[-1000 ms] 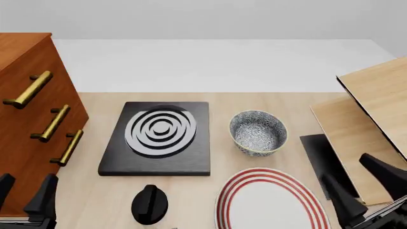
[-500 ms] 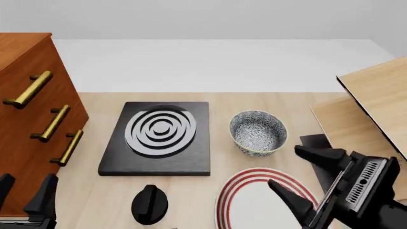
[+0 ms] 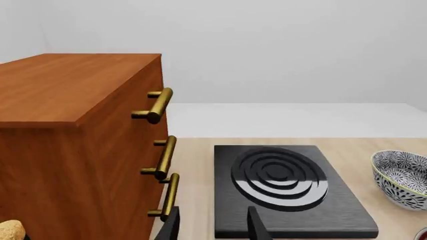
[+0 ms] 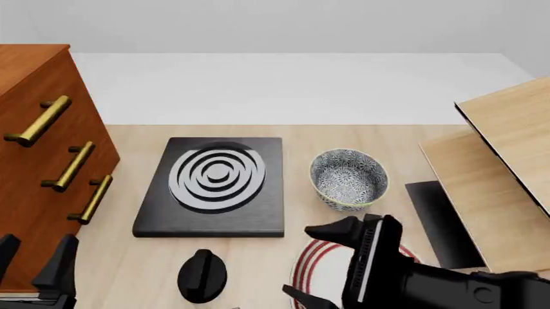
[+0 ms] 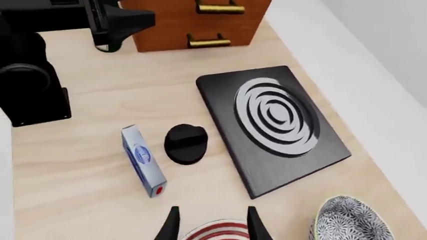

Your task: Pick up the cream cheese and put it in the bowl.

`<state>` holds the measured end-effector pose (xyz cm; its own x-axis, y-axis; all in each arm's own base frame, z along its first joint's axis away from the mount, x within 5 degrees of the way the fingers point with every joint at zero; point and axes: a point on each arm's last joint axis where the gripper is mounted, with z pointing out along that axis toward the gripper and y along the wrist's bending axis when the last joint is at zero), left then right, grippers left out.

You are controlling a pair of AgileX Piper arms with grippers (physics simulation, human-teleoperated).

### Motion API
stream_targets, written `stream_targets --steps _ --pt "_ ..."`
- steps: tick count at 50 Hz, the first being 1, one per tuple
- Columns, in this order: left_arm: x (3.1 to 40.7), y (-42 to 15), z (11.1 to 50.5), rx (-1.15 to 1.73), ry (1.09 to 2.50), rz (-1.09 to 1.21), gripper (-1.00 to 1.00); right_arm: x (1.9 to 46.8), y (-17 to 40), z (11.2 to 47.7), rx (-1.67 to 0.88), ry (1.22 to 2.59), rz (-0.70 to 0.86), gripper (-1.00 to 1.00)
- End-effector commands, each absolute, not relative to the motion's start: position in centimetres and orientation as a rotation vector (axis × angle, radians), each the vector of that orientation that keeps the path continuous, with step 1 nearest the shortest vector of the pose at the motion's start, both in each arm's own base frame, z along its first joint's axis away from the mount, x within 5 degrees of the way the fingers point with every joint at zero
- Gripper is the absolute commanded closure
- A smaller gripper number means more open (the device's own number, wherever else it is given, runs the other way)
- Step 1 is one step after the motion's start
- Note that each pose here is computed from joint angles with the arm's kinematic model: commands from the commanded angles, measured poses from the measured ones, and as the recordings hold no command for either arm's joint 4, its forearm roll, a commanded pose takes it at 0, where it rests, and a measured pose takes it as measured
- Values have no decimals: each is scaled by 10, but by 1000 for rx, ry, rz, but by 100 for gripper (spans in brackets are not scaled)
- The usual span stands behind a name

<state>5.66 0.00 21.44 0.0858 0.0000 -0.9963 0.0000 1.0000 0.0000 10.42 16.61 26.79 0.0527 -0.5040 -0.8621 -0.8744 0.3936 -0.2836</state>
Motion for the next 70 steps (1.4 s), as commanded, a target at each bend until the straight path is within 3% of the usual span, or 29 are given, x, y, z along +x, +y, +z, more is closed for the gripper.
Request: stream_targets --steps 1,19,70 --pt "57 0 214 0 1485 0 -100 97 206 252 -1390 1600 501 -100" --pt "57 0 214 0 1485 0 -100 80 258 215 -1508 1635 594 -100" --pt "57 0 214 0 1485 0 -100 100 274 166 -1463 1755 569 -100"
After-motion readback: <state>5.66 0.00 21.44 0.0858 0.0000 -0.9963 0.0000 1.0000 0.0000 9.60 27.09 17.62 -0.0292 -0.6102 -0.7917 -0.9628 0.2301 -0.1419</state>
